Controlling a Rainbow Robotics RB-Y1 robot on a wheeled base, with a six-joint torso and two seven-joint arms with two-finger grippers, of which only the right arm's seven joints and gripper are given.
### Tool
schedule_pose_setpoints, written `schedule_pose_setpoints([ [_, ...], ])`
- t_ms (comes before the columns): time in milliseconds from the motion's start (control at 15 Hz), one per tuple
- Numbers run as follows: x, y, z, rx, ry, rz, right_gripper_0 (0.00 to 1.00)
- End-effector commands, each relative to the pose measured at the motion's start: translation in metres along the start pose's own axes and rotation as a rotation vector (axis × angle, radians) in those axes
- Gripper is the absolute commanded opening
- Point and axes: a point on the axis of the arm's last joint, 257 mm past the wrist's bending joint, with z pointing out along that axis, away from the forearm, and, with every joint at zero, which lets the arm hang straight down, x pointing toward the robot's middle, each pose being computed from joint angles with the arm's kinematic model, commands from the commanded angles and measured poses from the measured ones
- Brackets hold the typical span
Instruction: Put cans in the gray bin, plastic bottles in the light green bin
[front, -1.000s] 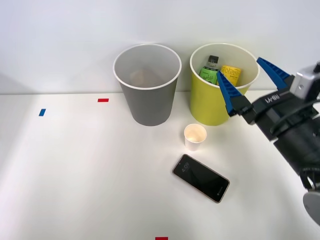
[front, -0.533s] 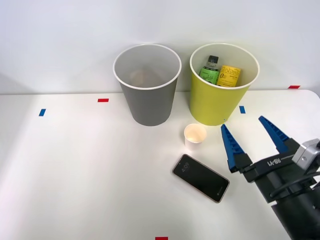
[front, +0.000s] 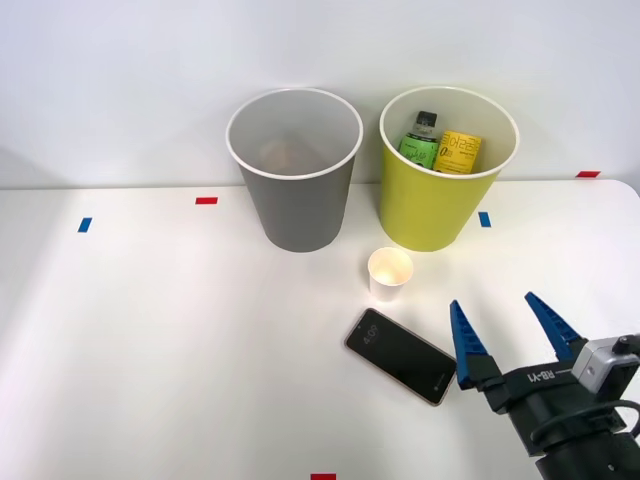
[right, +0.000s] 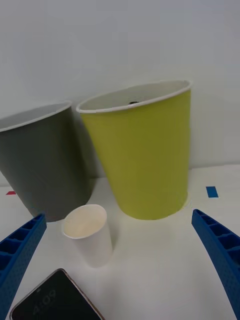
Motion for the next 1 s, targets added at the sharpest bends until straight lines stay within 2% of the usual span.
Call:
schedule_pose_setpoints([
  [67, 0.012, -0.007, 0.001, 0.051, 0.001, -0.007, 1.0],
  [267, 0.017, -0.013, 0.0, 0.068, 0.007, -0.039, 1.0],
  [667, 0.017, -0.01, 0.001, 0.068, 0.003, -0.076, 1.0],
  [1000, 0.009, -0.007, -0.03, 0.085, -0.055, -0.102, 1.0],
])
